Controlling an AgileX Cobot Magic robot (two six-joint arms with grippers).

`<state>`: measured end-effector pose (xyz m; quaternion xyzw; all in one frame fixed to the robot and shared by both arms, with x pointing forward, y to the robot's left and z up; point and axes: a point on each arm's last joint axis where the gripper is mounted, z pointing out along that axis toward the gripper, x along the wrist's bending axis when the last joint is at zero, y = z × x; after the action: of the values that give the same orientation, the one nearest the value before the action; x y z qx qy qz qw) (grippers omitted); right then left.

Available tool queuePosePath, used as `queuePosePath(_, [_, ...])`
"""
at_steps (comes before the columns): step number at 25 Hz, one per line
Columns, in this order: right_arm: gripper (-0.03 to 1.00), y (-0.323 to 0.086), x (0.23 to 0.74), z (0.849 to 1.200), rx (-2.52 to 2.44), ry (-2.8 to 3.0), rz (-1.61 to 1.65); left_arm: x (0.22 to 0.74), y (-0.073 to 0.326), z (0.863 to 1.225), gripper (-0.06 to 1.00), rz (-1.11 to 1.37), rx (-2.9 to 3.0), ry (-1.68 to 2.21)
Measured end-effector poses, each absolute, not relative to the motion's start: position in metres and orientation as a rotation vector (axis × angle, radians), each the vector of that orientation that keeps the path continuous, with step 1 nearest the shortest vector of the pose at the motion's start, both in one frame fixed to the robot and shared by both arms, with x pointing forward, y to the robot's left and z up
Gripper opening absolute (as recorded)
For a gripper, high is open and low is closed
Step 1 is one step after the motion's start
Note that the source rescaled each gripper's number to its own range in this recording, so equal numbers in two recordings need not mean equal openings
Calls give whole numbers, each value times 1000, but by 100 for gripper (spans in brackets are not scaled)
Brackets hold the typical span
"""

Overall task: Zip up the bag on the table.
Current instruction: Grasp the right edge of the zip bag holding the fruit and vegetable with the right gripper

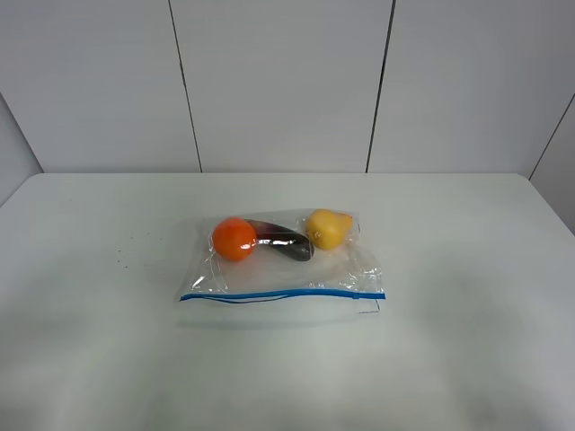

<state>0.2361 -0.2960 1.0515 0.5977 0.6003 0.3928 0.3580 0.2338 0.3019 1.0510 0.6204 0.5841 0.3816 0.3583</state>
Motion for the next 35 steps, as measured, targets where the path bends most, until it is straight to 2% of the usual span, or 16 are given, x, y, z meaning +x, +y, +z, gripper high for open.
queuePosePath(11, [100, -296, 236, 1053, 1542, 1549, 1014, 234, 302, 1051, 98, 984, 1601, 1507])
queuePosePath(15, [100, -296, 249, 1075, 1580, 1585, 983, 234, 302, 1051, 98, 984, 1601, 1507])
queuePosePath(20, [100, -293, 300, 1111, 1683, 1677, 923, 234, 302, 1051, 98, 984, 1601, 1507])
queuePosePath(24, [100, -289, 355, 1120, 1772, 1744, 890, 234, 302, 1051, 98, 984, 1601, 1507])
queuePosePath(29, [100, -281, 423, 1100, 1829, 1864, 894, 234, 302, 1051, 98, 983, 1601, 1508])
queuePosePath(35, [100, -271, 483, 1048, 1944, 2002, 894, 234, 302, 1051, 98, 983, 1601, 1508])
